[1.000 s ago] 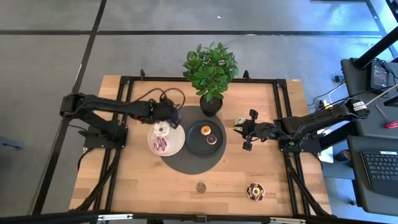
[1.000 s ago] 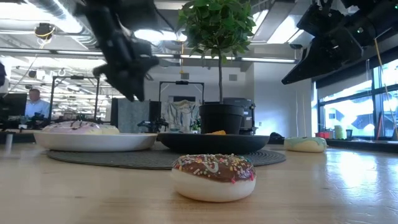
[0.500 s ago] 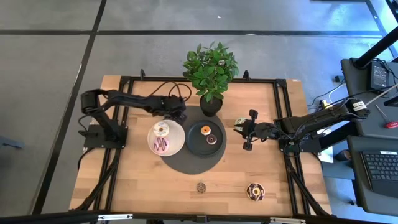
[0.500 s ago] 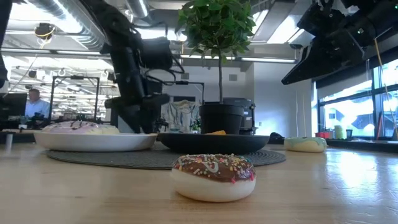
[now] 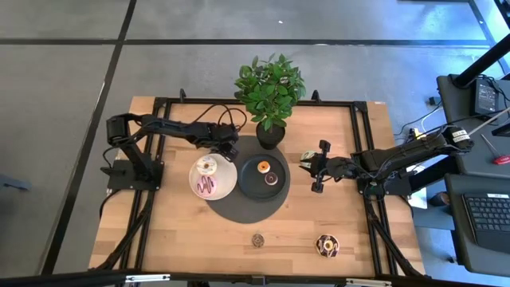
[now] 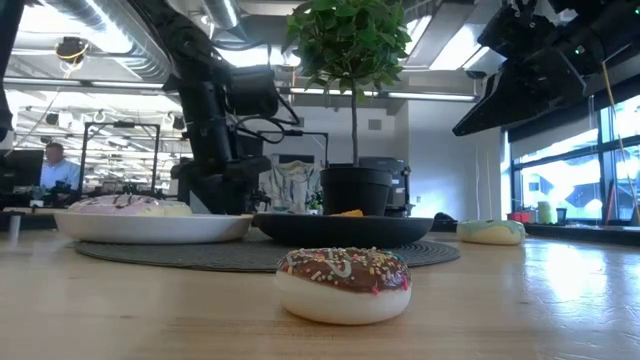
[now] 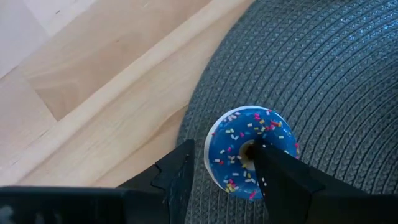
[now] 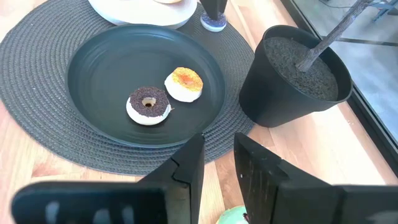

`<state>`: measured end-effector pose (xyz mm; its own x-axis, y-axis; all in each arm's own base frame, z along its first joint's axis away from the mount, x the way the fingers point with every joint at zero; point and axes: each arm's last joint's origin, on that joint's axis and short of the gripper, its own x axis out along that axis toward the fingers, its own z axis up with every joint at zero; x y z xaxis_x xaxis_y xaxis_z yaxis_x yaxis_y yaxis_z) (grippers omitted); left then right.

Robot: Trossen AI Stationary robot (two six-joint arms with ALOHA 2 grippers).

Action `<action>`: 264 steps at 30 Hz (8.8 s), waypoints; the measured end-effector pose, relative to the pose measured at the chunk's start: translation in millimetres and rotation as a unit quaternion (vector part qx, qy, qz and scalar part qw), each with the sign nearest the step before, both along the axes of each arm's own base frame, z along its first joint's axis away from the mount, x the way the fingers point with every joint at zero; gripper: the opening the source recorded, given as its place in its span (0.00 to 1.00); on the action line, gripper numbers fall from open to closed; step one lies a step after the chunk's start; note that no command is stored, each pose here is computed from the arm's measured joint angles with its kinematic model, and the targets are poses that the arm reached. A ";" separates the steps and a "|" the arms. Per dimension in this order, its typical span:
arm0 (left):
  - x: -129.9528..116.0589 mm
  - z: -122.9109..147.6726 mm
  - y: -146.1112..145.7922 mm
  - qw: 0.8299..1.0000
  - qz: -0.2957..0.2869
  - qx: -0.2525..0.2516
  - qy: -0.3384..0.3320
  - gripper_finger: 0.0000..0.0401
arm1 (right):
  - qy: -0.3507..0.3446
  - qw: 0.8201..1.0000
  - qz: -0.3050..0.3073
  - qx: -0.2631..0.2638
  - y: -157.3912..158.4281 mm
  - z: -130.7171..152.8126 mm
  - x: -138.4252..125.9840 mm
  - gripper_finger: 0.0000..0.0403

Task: Pick & Place donuts
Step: Put the small blue donut on the black plate, then put the small brown donut on the black plate

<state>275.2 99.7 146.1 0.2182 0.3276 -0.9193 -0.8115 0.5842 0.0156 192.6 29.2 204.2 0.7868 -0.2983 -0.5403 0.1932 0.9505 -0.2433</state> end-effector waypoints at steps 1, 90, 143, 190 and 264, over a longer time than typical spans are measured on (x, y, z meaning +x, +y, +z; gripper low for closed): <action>0.0 0.1 0.0 1.000 -0.001 0.000 0.000 0.39 | 0.000 1.000 0.000 0.000 0.0 0.0 0.0 0.22; 72.8 50.4 -146.5 0.937 -0.294 0.107 -0.157 0.01 | 0.144 0.900 0.325 -0.253 46.5 -14.8 153.8 0.30; 73.9 51.1 -147.7 0.932 -0.307 0.100 -0.164 0.17 | 0.142 0.908 0.307 -0.247 44.2 -14.4 154.5 0.01; 60.4 64.6 -149.3 0.942 -0.270 0.141 -0.144 0.41 | 0.047 0.969 0.209 -0.120 16.5 -79.7 146.3 0.02; 60.6 63.6 -156.1 0.940 -0.289 0.085 -0.161 0.42 | 0.089 0.995 0.035 0.043 -2.7 -5.2 27.5 0.31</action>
